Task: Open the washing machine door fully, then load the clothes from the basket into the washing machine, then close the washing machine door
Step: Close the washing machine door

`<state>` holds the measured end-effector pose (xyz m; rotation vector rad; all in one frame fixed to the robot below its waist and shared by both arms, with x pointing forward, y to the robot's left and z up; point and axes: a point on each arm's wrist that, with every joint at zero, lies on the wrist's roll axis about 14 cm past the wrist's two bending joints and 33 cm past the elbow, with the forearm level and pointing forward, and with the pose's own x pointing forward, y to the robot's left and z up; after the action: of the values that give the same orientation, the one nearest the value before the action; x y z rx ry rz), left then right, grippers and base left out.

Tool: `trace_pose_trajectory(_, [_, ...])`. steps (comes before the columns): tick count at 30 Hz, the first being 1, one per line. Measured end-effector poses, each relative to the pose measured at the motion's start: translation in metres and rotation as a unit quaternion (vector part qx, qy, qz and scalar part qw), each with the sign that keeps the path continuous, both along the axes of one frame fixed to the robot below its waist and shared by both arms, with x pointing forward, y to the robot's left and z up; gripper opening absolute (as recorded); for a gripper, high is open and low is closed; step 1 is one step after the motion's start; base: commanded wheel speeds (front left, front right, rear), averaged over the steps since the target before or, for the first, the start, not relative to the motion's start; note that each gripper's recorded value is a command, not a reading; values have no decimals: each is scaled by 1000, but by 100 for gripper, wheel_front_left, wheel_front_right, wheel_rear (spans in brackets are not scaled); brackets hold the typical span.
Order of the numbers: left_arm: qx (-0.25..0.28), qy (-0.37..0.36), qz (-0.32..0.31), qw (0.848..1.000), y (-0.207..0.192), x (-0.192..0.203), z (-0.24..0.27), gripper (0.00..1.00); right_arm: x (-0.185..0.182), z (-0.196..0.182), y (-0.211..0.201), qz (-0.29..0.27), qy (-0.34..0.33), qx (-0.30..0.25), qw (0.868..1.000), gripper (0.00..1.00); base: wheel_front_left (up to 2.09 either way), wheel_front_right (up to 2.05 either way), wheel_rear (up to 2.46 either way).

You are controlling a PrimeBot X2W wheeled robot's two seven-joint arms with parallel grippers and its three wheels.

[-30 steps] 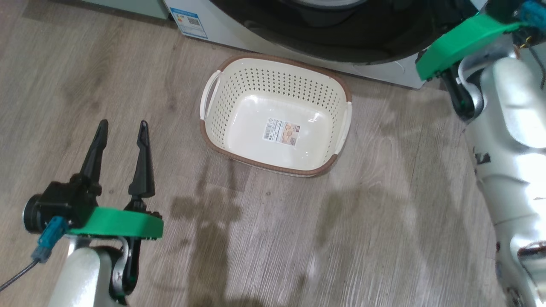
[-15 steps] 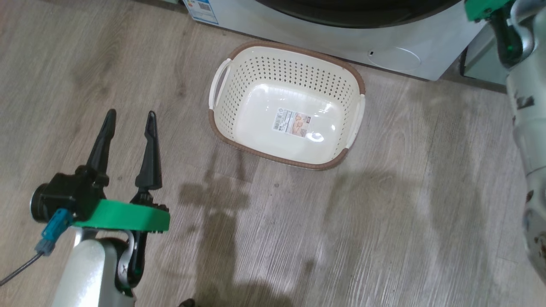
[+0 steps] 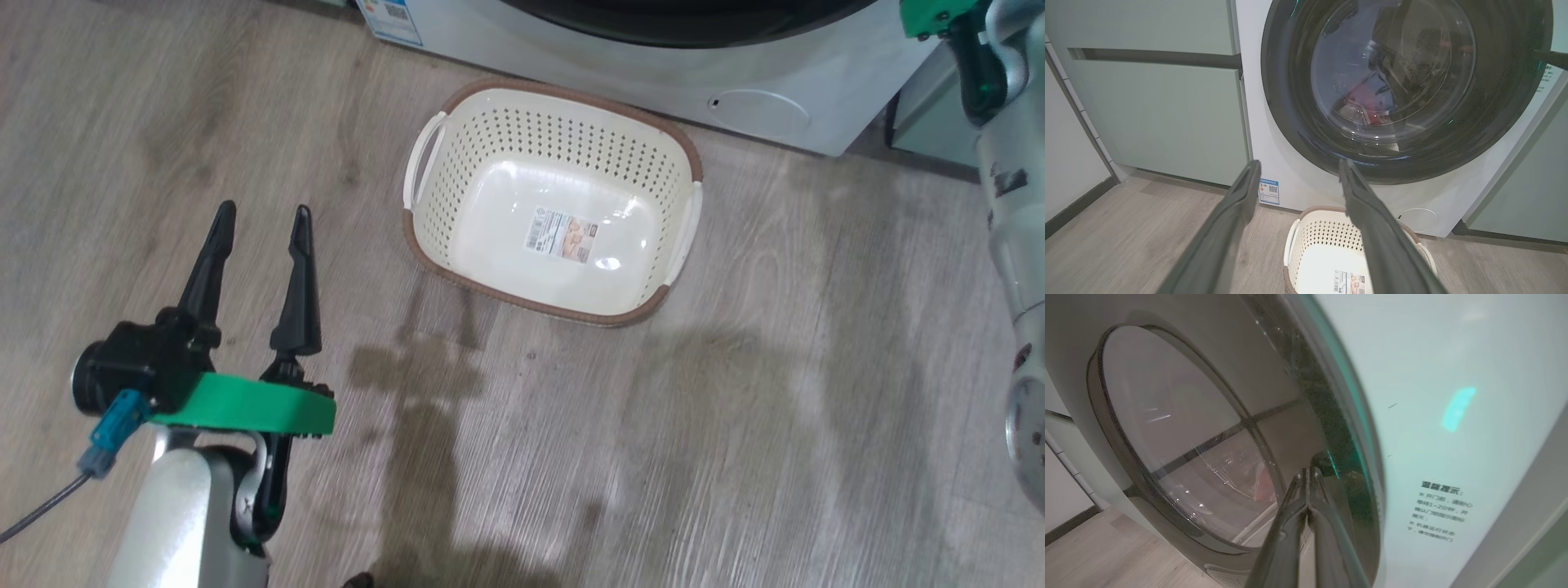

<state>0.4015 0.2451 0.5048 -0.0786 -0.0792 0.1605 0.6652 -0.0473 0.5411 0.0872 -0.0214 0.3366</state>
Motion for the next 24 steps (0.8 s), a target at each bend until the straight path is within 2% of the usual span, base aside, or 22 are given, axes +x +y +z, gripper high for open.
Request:
trace_pose_trajectory(6, [-5, -10, -2, 1000, 0, -2, 6, 100, -15, 13, 10, 14, -8, 3, 1000, 0, 0, 0, 0])
trace_pose_trajectory(11, [-9, -17, -9, 1000, -4, -3, 11, 100, -37, 6, 13, 24, -1, 11, 1000, 0, 0, 0, 0])
trace_pose_trajectory(13, [-11, -19, -16, 1000, -8, -3, 11, 100, -47, 3, 5, 19, -1, 18, 1000, 69, 0, 0, 0])
trace_pose_trajectory(14, [-12, -20, -19, 1000, -11, -3, 12, 100, -52, 1, 1, 17, 0, 21, 1000, 99, 0, 0, 0])
trace_pose_trajectory(24, [-8, -24, -69, 997, -39, 0, 18, 100, -114, -10, -46, -23, -14, 46, 999, 100, 0, 0, 0])
